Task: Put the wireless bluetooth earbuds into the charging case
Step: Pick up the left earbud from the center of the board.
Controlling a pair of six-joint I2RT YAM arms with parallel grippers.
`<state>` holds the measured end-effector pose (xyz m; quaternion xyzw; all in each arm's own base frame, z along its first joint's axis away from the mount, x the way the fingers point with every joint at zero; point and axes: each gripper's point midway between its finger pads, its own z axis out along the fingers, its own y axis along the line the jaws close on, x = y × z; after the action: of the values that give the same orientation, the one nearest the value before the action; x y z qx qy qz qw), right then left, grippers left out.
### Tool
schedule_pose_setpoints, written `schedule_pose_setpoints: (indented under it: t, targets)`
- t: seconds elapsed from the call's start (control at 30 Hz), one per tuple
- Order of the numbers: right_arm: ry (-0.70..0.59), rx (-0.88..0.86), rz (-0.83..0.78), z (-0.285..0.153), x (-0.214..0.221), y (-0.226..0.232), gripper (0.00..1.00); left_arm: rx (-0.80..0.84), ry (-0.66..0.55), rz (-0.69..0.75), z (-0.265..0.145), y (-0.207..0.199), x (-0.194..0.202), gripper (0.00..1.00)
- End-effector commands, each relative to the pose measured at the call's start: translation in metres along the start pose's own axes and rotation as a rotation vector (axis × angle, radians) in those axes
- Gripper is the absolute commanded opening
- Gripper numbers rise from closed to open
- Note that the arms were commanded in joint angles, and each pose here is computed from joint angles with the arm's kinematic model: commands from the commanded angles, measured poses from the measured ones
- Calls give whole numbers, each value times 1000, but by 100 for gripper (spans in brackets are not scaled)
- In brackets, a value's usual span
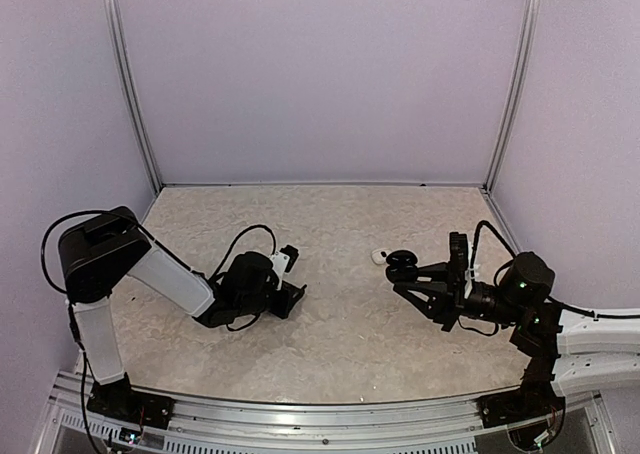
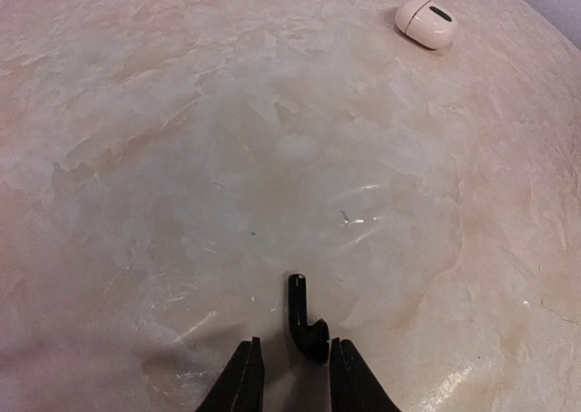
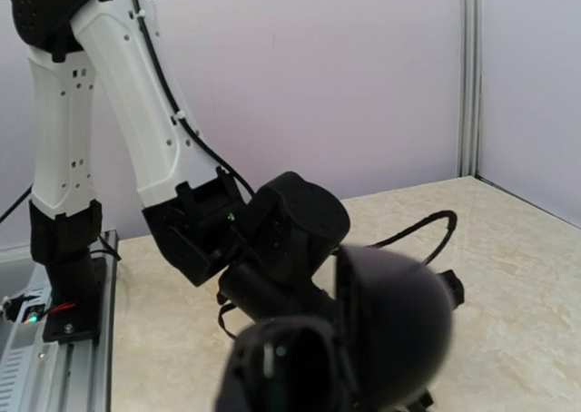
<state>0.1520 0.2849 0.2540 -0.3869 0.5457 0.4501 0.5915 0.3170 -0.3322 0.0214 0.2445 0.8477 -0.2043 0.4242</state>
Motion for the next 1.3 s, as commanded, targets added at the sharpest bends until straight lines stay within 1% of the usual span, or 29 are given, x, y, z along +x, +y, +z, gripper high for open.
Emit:
schedule_pose_setpoints:
  t: [0.0, 0.43, 0.53, 0.6, 0.7, 0.93, 1.03, 1.17, 1.23, 1.27]
  targets:
    - [-7, -2, 6, -2, 0, -1, 0, 10, 3, 37, 7, 2, 6, 26]
    - [-5, 3, 5, -4, 1, -2, 0, 74, 8, 76, 6, -8, 12, 5]
    - [-6, 4, 3, -5, 1, -2, 0, 89, -17, 77, -1, -12, 2, 0]
    - [-4, 3, 4, -5, 2, -2, 0, 98, -26, 80, -9, -17, -4, 0]
    - [-2, 4, 6, -5, 3, -3, 0, 98, -51, 116, -25, -26, -23, 0]
    - [28, -8, 39, -3, 11, -3, 0, 43, -99, 286, -76, -49, -70, 0]
    - [49, -31, 67, -1, 14, -2, 0, -15, -131, 417, -103, -58, -88, 0]
    - [100, -89, 106, 5, 23, 5, 0, -79, -139, 639, -136, -77, -99, 0]
    - [125, -119, 126, 8, 26, 9, 0, -102, -156, 723, -151, -87, -108, 0]
    - [136, -134, 135, 9, 28, 11, 0, -108, -146, 772, -158, -92, -107, 0]
